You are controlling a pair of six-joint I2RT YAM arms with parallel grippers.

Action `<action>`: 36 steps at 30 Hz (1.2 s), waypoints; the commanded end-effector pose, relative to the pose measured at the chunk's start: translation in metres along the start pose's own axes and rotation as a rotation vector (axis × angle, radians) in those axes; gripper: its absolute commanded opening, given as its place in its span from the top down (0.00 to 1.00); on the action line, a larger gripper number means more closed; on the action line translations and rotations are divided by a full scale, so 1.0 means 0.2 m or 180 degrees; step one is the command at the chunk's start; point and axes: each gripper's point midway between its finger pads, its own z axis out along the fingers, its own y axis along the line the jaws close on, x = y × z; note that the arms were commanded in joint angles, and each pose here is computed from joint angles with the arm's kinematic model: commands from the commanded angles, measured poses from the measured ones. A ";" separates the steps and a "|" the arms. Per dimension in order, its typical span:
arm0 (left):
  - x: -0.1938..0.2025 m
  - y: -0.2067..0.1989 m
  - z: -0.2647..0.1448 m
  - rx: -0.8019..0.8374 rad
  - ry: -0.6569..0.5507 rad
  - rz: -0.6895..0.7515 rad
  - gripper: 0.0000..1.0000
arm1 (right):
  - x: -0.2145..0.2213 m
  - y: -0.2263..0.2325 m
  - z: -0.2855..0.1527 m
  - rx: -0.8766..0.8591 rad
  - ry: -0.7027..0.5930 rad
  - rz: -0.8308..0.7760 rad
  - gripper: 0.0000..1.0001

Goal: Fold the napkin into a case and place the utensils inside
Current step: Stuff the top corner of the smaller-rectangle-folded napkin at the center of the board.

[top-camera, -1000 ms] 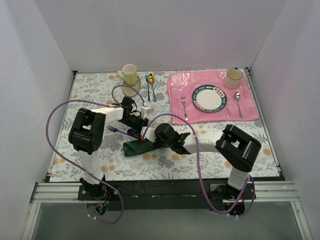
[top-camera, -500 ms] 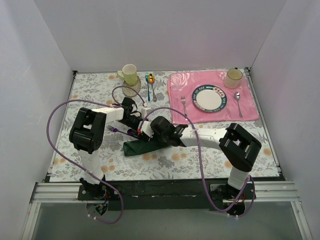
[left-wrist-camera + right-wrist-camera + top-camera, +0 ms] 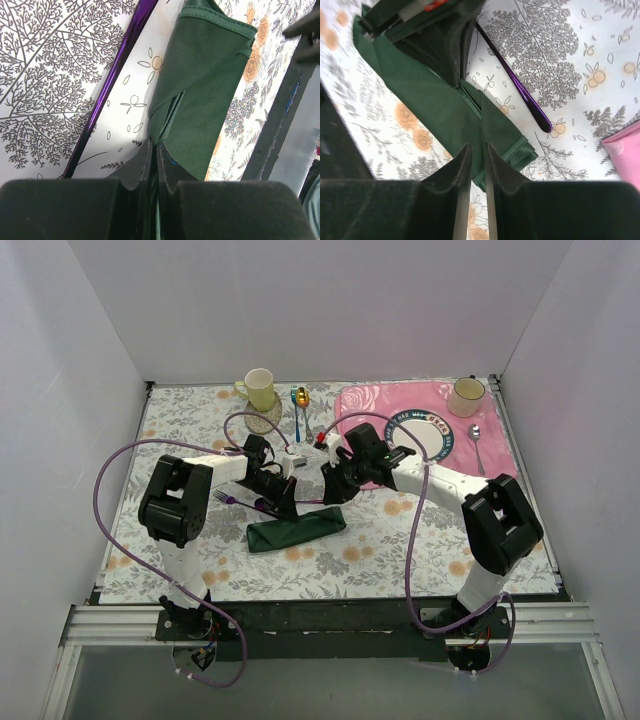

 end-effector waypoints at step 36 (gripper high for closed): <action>0.06 0.04 0.01 -0.0172 0.0038 0.0109 1.00 | 0.10 -0.02 0.04 -0.1310 -0.0089 0.1973 0.66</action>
